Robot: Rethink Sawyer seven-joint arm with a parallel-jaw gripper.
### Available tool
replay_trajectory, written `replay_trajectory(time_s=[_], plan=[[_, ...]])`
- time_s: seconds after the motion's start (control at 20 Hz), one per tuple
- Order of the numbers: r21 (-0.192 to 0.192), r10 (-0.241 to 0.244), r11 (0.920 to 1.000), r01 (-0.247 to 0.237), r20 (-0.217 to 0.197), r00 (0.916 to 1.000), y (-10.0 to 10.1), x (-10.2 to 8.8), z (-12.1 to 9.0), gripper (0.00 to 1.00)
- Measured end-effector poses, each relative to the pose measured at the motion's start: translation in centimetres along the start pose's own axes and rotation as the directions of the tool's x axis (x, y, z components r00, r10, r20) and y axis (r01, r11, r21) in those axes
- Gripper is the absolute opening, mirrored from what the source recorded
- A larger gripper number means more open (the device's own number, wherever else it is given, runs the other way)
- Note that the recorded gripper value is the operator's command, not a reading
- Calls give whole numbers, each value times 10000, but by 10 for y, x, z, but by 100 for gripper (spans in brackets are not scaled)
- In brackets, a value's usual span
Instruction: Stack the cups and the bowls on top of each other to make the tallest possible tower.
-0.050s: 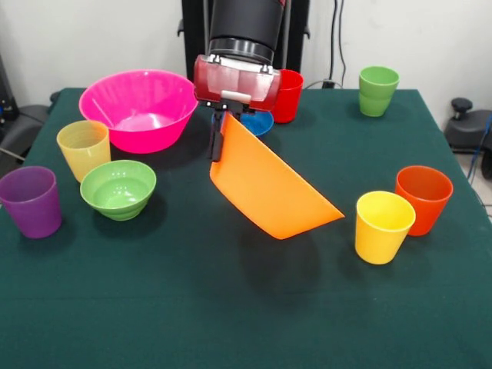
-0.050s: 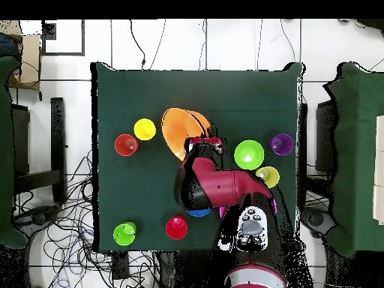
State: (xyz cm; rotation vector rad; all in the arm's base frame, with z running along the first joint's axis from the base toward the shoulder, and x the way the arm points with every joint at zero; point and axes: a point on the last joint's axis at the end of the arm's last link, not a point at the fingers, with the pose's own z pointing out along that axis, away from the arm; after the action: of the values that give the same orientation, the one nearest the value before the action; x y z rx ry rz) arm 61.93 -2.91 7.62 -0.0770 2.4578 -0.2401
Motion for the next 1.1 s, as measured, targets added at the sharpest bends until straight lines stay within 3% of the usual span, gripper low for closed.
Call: replay_trajectory(time_s=[0.3, 0.55, 0.85, 1.1], plan=[[164, -335, 9993, 323, 746, 9967, -6, -11, -1, 0], [425, -897, 9956, 836, 1725, 9809, -6, -16, -2, 0], [632, -1205, 9920, 1092, 2172, 9687, -7, -9, 1, 0], [800, -1327, 9898, 1181, 2130, 9680, -9, 1, 6, 0]])
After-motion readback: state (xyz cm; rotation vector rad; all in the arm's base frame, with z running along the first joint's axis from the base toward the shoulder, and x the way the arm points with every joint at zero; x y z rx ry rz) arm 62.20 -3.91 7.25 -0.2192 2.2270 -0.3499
